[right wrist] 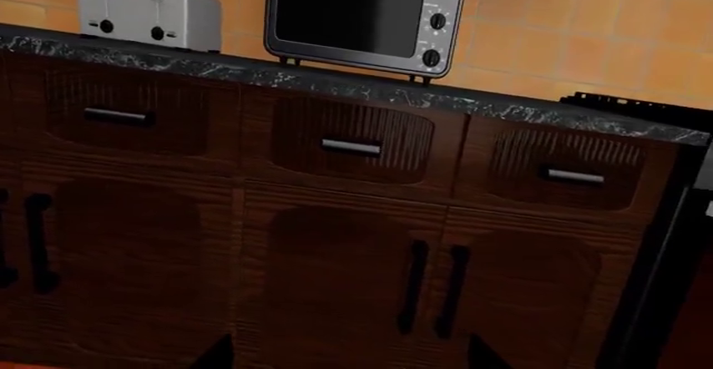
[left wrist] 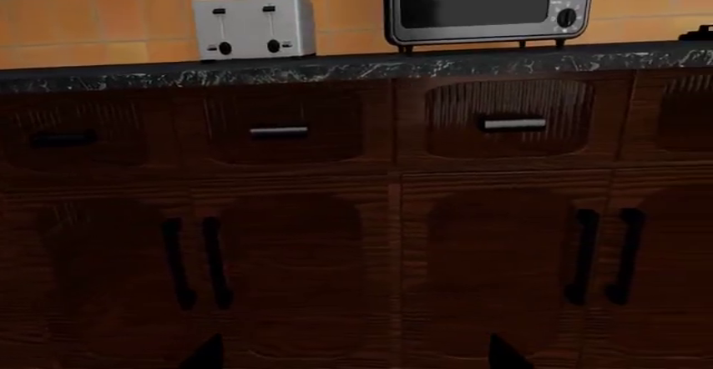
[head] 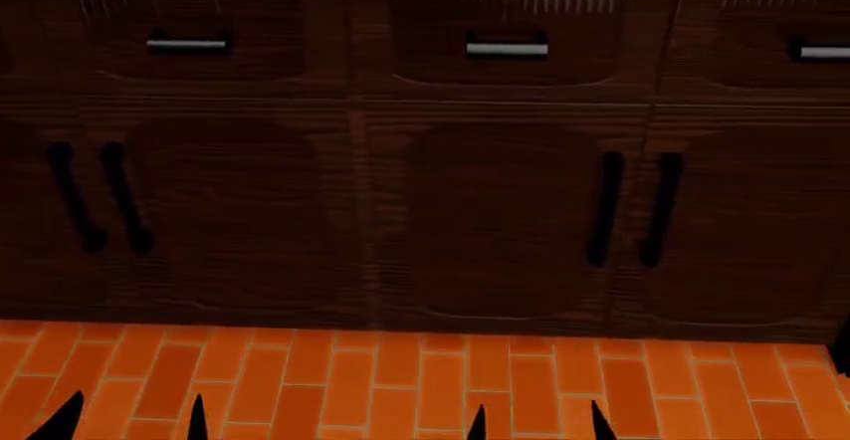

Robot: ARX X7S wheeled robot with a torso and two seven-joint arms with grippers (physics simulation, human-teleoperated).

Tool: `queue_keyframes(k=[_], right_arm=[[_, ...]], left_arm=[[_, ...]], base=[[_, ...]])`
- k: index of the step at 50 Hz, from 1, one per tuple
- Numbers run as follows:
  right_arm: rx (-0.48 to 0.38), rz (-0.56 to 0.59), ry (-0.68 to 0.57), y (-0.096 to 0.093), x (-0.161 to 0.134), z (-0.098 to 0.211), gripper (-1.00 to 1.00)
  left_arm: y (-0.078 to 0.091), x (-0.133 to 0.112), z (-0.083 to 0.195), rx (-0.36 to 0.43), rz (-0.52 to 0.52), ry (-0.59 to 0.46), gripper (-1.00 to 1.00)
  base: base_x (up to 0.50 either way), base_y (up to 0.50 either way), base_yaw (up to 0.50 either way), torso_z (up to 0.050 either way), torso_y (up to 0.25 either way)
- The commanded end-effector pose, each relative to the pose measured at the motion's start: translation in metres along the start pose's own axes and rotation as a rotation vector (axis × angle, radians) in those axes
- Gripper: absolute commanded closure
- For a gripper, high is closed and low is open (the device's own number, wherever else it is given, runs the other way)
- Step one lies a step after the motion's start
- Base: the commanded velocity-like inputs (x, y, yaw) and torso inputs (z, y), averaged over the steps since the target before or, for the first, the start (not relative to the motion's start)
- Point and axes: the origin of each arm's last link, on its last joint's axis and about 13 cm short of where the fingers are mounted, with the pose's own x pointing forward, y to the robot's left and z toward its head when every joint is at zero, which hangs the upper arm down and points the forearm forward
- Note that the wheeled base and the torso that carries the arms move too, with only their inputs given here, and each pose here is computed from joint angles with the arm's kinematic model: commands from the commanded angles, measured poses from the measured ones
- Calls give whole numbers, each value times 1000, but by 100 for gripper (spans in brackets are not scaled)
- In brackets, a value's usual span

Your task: Navigate to the stove.

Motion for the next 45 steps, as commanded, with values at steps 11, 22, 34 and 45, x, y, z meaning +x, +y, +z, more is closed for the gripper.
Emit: queue_keyframes(k=[11, 22, 34, 45], right_arm=[[11, 9, -3, 0, -1, 0, -100], [10, 13, -4, 0, -1, 0, -100], [15, 18, -9, -1, -1, 1, -100], [14, 17, -14, -1, -1, 1, -100]], left_arm=[[0, 0, 0, 0, 3, 0, -100], [0, 0, 0, 0, 4, 0, -100], [0, 0, 0, 2, 5, 1, -100], [0, 0, 0, 2, 2, 0, -100]], base=[[-500, -4, 0, 0, 0], [-500, -4, 0, 0, 0], [-500, -4, 0, 0, 0], [-500, -4, 0, 0, 0]])
